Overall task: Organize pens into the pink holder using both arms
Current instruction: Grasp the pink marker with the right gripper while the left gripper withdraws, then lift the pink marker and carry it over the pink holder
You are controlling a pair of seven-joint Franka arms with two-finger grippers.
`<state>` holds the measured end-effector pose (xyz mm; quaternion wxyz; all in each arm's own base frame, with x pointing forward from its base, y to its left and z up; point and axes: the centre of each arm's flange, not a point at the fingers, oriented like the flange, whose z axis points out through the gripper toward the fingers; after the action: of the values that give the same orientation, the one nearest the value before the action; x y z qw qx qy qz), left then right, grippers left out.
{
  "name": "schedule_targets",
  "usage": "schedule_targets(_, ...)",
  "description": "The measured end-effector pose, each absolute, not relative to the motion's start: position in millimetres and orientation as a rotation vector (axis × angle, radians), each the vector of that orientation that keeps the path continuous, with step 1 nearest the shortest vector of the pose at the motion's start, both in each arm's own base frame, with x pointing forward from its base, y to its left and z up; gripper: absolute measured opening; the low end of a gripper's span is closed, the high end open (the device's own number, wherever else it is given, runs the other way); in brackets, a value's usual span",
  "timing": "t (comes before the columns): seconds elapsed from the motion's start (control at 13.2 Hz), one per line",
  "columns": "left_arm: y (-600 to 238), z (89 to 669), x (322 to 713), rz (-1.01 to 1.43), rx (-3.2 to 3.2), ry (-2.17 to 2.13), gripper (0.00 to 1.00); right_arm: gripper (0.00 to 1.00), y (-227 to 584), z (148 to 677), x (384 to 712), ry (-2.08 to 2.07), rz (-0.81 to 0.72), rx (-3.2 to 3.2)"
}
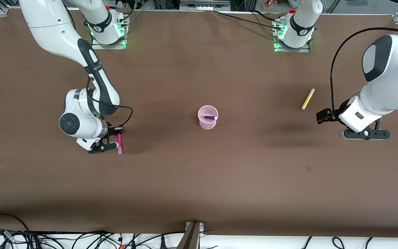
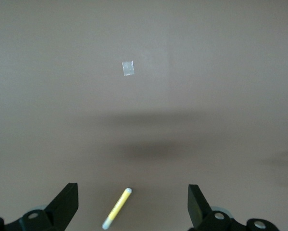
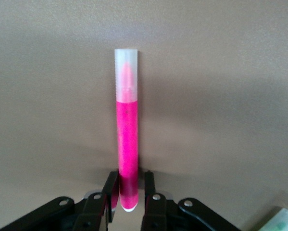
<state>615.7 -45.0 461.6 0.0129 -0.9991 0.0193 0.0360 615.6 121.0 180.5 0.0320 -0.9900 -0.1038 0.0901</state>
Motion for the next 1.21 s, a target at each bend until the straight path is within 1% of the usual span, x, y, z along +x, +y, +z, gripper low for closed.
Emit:
schedule_targets(0.08,-38,461,614,0.108,-3.112,0.087,1.00,0.18,120,181,616,-0.307,0.279,-3.050)
schedule_targets(0.15,-32,462,614,0.100,-3.113,0.091,1.00,0.17,120,181,616,-0.293,0.278,-3.052)
schedule_targets(0.45,-26,478,618,0.028,-3.115,0.099,1.00,0.17,122,182,615,-0.258,0.284,-3.056)
schedule_targets(0.68,-26,497,624,-0.034,-3.116,0.110,1.00,0.17,126,190,614,-0.207,0.329,-3.055)
schedule_targets(0.91,-26,497,625,-0.037,-3.117,0.113,1.00,0.17,139,214,612,-0.106,0.440,-3.032)
schedule_targets(1.21,-26,494,626,-0.028,-3.116,0.146,1.00,0.17,199,267,613,0.199,0.598,-2.893)
